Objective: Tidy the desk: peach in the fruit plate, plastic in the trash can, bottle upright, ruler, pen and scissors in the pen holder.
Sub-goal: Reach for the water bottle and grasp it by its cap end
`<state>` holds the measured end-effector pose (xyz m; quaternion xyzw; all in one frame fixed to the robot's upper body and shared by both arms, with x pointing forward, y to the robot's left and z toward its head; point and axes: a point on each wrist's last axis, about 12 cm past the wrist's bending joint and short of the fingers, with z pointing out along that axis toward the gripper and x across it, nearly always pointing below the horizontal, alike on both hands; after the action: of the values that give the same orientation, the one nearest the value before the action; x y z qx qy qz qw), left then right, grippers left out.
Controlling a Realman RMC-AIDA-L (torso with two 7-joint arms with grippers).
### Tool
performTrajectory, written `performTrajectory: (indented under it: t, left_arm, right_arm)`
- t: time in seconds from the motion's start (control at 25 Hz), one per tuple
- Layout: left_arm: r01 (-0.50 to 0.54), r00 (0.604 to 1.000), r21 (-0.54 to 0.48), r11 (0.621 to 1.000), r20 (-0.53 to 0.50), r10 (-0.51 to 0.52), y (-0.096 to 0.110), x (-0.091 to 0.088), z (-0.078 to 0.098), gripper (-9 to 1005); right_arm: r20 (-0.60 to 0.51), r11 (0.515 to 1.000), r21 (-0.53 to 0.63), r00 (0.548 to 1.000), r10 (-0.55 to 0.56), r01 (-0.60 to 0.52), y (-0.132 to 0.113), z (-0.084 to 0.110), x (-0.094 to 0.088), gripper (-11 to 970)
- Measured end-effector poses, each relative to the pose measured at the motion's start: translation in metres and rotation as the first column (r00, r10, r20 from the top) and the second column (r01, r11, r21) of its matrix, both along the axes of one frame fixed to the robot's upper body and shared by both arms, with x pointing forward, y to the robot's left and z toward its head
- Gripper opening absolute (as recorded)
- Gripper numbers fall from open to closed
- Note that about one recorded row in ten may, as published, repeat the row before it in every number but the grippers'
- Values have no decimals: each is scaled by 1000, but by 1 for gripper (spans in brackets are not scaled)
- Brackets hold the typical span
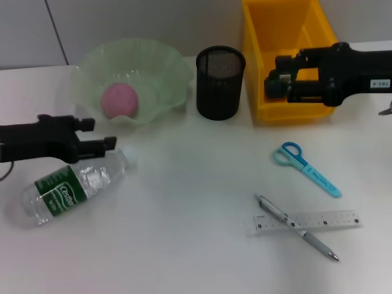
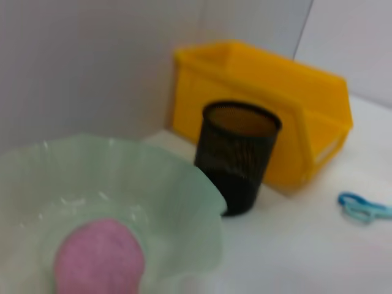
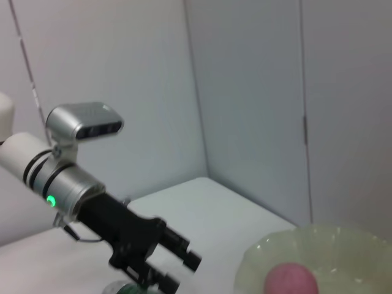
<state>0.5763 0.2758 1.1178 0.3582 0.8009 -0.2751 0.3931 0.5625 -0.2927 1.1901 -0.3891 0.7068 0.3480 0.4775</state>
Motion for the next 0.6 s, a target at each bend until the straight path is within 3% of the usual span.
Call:
performTrajectory:
  t: [0.08, 0.32, 0.6]
  left_arm:
    - [0, 1000, 0, 1000, 0, 0, 0, 0, 0, 686]
    - [72, 997, 126, 989, -43, -67, -28, 8, 12, 684]
    - [72, 997, 181, 981, -51, -63, -43, 15, 20, 682]
  right_arm:
    - [-2, 1000, 3, 1000, 2, -2, 1, 0, 1, 589]
    - [-4, 1000, 3, 1000, 6, -6, 3, -1, 1, 589]
    - [-5, 1000, 5, 1000, 7, -7, 4, -1, 2, 589]
